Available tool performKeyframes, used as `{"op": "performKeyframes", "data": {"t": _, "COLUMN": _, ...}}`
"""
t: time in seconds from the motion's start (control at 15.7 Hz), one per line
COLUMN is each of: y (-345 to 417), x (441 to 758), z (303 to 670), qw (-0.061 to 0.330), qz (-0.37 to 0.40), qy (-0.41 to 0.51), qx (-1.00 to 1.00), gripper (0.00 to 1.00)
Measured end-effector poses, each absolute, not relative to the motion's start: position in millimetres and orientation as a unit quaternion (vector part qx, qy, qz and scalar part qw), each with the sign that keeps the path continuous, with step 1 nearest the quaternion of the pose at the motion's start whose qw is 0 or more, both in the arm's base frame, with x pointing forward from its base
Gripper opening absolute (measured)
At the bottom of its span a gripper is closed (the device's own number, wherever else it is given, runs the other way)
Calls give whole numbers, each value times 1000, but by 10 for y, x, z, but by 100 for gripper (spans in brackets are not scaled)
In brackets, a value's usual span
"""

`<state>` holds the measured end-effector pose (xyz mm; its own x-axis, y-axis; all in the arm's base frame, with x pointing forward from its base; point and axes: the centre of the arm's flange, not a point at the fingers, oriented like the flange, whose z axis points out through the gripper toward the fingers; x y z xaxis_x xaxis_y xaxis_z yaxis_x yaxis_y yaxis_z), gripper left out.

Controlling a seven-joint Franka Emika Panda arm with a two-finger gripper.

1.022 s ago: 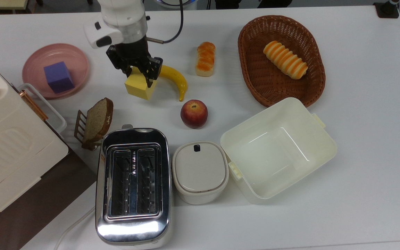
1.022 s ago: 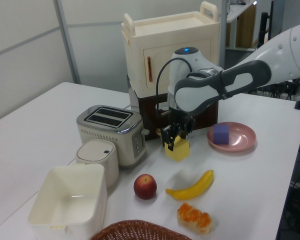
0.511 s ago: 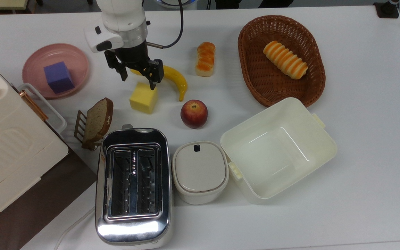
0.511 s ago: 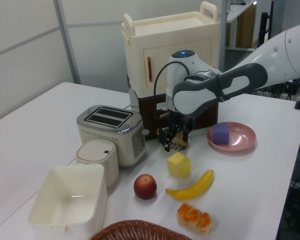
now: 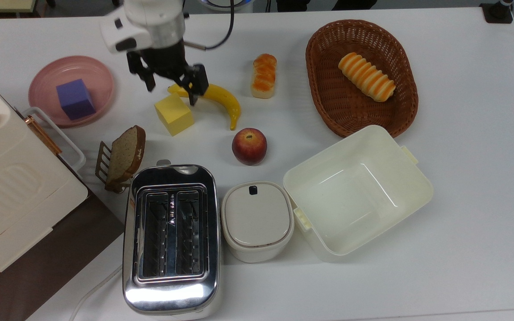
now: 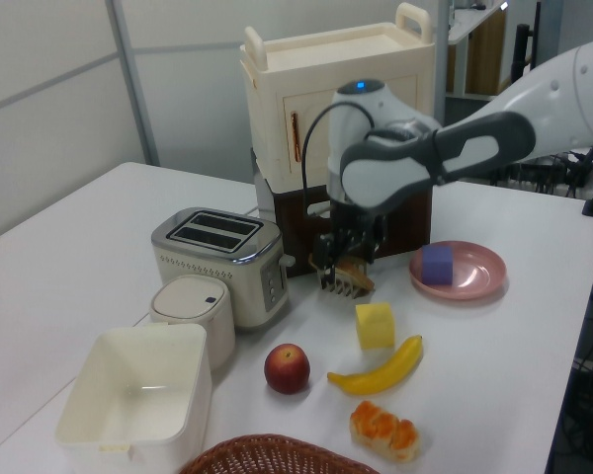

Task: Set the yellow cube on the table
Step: 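Open the gripper and raise it away from the yellow cube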

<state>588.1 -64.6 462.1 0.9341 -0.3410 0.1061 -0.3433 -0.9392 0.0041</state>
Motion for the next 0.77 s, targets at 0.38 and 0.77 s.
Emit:
{"op": "performKeyframes", "data": {"t": 0.38, "y": -607, "x": 5576, "z": 5704, "qw": 22, "qz": 29, "qy": -147, "qx": 989, "gripper": 100}}
{"op": "performKeyframes", "data": {"t": 0.77, "y": -519, "x": 5573, "z": 5816, "qw": 18, "qz": 32, "qy": -139, "qx": 990, "gripper": 100}}
